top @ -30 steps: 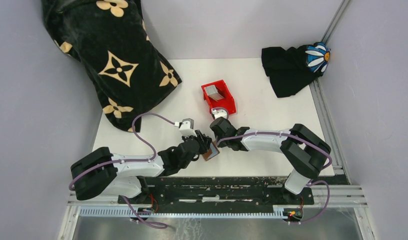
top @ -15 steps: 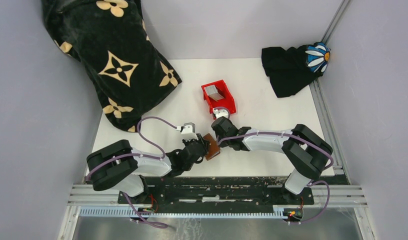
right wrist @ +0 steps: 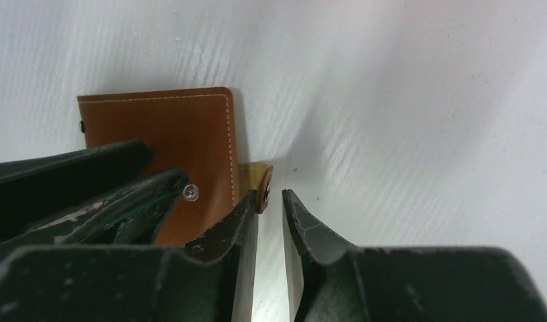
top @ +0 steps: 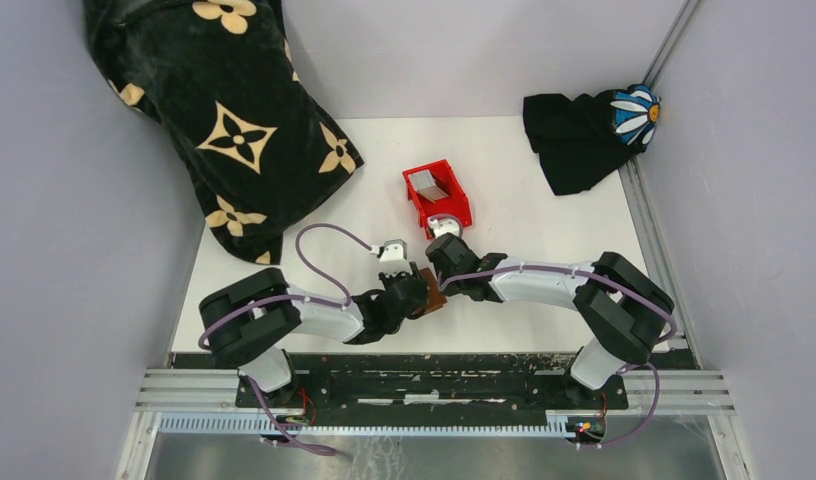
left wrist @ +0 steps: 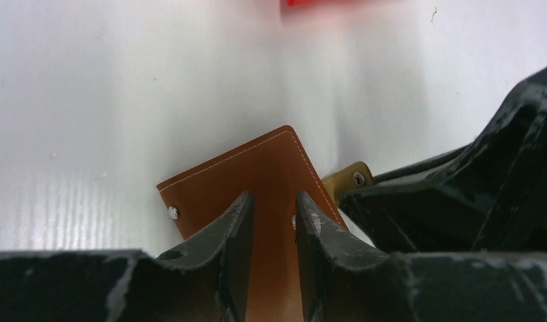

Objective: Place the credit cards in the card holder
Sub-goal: Close the card holder at the center of the board.

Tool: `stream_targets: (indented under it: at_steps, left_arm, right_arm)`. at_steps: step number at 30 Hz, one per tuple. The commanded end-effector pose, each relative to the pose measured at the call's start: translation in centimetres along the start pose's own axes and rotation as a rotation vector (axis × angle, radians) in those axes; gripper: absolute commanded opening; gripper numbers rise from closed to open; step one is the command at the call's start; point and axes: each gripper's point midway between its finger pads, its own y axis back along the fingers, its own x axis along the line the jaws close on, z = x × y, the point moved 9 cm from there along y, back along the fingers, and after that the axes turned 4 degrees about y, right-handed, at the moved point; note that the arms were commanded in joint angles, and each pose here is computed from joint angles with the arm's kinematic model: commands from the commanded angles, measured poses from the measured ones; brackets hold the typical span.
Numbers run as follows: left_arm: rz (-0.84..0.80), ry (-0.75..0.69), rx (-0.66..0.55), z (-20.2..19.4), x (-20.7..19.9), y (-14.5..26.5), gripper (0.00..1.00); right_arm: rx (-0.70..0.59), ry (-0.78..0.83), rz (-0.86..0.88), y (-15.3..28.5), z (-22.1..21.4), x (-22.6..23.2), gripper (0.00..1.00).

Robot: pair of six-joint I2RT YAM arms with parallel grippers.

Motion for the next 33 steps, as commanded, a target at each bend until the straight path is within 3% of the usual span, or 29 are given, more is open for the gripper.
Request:
stream_targets:
  at_steps: [1,33]
  left_arm:
    - [0.075,-0.047,0.023,-0.6,0.0,-0.8,0.37]
    - [0.140,-0.131,0.035,-1.4,1.1,-1.6,0.36]
  right_arm:
    - [-0.044,0.013,-0.030,1.2,1.3,-0.5,0.26]
    - [-0.055,0.002,0.010,1.3,4.1,-0.6,0.26]
